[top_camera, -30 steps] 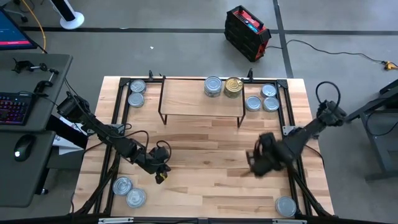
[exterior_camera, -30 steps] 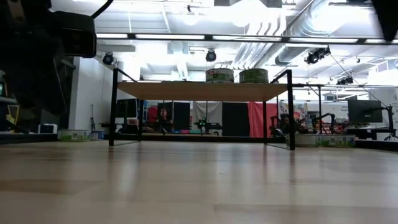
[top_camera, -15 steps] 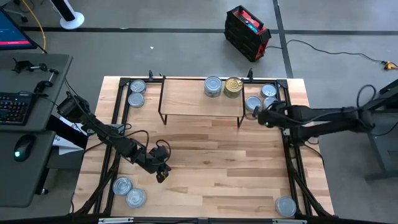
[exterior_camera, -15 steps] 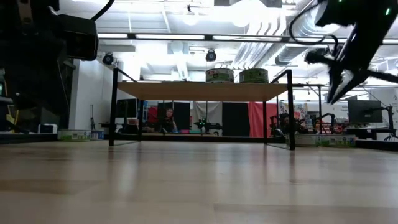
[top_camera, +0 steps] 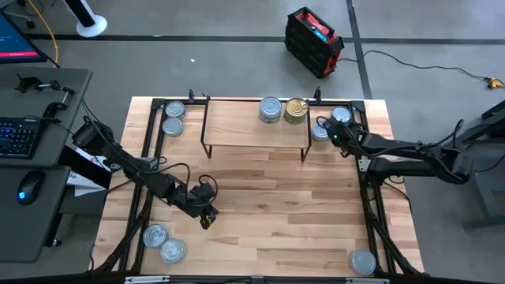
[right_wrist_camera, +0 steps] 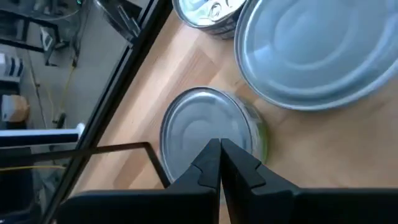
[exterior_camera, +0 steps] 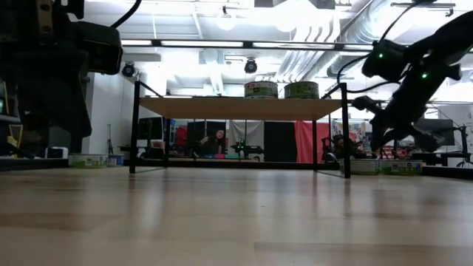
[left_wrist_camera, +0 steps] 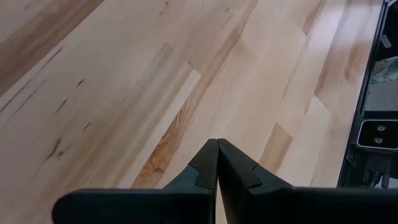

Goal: Stack canned seafood by type on shelf
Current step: Put the light green tuna can on the shelf

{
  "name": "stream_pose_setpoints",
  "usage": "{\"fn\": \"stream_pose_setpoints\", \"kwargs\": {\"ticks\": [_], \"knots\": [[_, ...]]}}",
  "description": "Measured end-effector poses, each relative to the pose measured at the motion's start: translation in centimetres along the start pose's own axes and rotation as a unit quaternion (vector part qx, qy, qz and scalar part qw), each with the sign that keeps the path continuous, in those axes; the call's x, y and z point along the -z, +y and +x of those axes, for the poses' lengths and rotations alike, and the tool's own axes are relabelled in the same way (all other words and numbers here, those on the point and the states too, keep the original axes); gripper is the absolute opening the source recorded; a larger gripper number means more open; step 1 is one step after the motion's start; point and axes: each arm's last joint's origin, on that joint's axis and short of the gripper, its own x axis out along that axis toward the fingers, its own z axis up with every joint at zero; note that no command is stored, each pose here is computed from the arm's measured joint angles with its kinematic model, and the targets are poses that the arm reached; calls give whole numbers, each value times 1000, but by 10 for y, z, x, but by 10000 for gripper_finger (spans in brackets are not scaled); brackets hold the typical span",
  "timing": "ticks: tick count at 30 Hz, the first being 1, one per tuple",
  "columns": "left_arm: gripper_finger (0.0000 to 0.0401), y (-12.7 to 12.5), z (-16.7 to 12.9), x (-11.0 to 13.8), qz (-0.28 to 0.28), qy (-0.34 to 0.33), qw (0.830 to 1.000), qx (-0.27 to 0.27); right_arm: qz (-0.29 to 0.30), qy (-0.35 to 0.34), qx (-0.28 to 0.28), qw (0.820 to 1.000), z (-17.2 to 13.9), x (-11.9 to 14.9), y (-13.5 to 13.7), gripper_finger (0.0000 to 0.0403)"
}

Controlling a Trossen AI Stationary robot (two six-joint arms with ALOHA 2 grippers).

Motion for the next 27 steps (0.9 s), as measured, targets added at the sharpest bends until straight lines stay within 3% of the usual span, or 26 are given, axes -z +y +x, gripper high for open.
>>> {"fn": "stream_pose_setpoints", "kwargs": {"ticks": [5, 12, 27], "knots": [[1, 0, 0, 0, 0, -7, 1000, -3, -36, 34, -15, 999, 15, -2, 9, 0], [1, 0, 0, -1, 0, -9, 1000, -4, -99, 95, 17, 990, 25, 1, 5, 0], [1, 0, 0, -1, 17, -13, 1000, -6, -186, 155, 113, 964, -31, -1, -35, 0]]}}
